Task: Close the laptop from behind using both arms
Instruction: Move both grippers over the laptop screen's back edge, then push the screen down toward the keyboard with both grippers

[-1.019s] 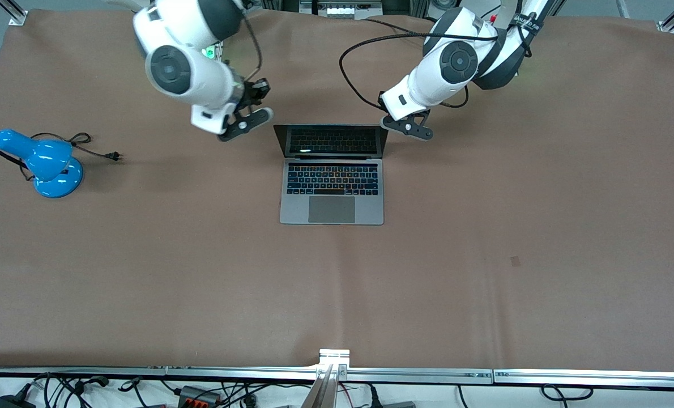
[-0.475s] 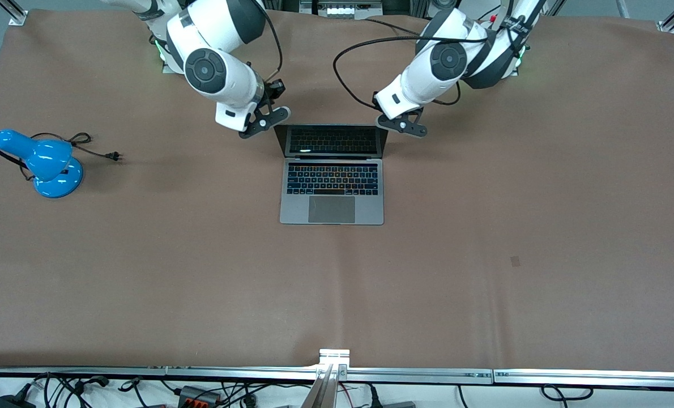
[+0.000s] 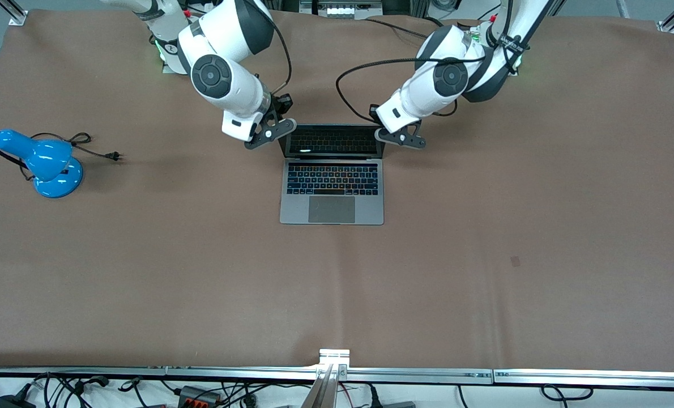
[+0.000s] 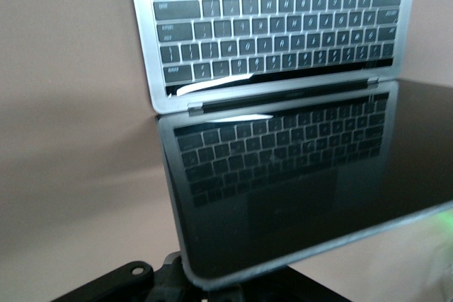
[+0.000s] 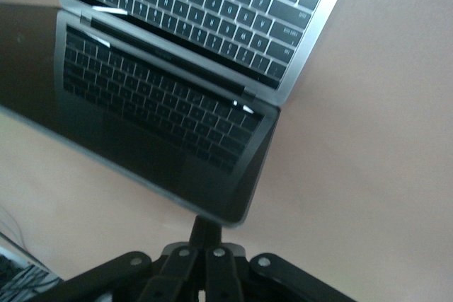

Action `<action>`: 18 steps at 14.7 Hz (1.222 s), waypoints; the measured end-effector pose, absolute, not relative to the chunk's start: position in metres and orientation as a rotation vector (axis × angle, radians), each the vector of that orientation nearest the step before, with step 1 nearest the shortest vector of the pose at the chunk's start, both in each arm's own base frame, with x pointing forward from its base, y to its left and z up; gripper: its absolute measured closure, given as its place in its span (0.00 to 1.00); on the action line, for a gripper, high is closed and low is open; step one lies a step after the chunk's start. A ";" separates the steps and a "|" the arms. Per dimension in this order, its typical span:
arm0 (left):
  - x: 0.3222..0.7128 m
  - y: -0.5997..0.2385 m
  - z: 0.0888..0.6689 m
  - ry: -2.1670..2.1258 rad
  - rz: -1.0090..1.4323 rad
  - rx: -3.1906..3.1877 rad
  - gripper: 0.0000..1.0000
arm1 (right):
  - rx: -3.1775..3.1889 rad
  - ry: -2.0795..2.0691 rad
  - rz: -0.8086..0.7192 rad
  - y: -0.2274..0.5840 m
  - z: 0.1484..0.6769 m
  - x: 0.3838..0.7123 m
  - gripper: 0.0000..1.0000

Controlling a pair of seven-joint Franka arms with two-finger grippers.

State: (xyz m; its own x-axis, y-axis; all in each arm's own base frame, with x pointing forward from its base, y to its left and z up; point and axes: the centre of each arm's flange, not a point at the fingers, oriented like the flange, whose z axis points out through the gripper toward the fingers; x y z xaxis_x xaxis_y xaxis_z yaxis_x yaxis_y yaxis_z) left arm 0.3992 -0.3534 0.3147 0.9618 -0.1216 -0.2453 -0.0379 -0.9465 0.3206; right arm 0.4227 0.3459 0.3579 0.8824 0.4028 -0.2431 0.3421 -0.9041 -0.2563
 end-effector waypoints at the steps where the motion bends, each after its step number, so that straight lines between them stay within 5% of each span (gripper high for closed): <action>1: 0.407 -0.352 0.318 -0.103 -0.365 2.787 0.99 | -2.846 -0.562 0.416 0.346 0.359 0.428 0.99; 10: 0.486 -0.326 0.282 0.067 -0.349 2.700 0.99 | -2.876 -0.426 0.253 0.349 0.337 0.471 0.99; 18: 0.525 -0.321 0.250 0.024 -0.341 2.725 0.99 | -2.926 -0.278 0.206 0.351 0.300 0.547 0.99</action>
